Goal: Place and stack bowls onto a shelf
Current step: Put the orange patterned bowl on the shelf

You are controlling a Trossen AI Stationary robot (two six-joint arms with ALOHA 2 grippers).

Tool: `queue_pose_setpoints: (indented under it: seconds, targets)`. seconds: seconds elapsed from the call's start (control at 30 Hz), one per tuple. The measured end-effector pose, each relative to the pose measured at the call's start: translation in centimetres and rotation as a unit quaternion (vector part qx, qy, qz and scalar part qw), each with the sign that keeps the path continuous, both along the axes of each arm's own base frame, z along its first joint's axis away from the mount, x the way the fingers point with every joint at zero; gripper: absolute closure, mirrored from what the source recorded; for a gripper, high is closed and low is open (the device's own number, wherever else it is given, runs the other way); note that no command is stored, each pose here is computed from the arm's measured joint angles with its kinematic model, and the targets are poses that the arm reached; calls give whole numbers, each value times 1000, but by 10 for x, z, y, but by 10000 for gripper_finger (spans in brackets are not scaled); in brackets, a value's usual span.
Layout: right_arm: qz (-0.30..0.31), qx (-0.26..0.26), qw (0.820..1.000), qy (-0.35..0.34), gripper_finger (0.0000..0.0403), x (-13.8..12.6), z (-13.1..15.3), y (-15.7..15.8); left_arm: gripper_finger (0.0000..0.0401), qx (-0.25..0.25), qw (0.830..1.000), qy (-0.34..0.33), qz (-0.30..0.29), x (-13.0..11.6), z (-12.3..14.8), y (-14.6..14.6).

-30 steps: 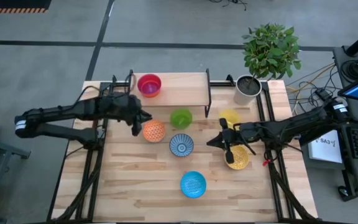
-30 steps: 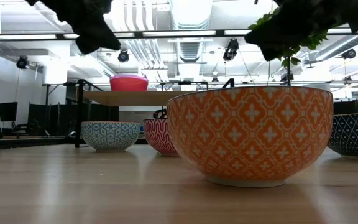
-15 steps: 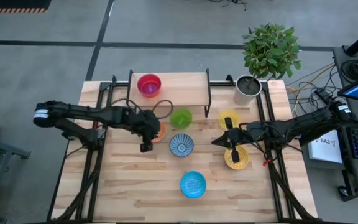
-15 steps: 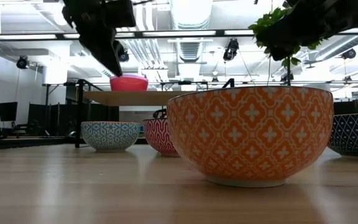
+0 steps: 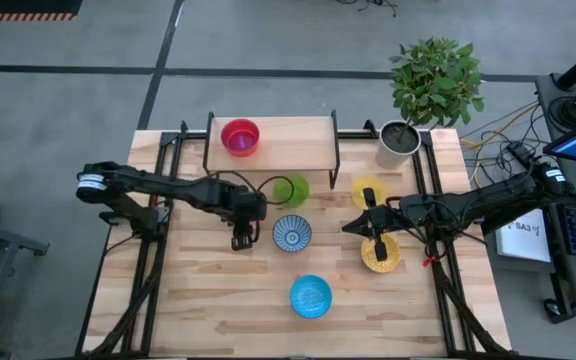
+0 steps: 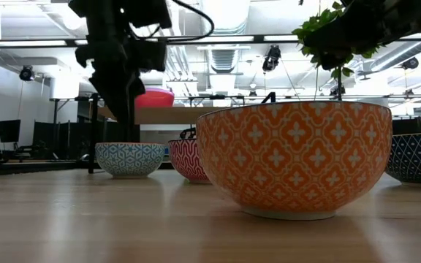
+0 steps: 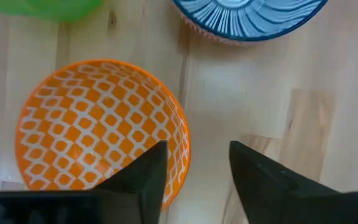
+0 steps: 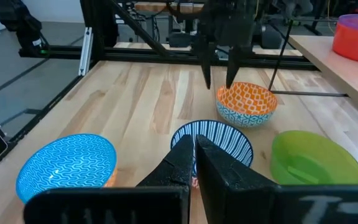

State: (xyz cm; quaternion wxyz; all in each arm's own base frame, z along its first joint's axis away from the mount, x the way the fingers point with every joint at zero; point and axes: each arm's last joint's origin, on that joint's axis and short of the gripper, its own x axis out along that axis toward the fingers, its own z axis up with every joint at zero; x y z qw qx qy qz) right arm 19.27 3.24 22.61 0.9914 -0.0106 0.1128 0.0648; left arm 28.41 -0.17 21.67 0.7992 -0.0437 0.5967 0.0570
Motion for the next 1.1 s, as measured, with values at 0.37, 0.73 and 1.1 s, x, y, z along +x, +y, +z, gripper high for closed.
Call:
queue_pose_setpoints:
  seconds: [0.37, 0.73, 1.1]
  targets:
    - [-1, -3, 1000, 1, 394, 0, 0, 0, 221, 2, 998, 57, -3, 13, -34, 0]
    - [-1, -3, 1000, 3, 394, 0, -1, 0, 288, 3, 997, 76, -8, 18, -48, -1]
    - [-1, -5, 1000, 3, 394, 0, -1, 0, 390, 5, 997, 72, -14, 17, -45, -4]
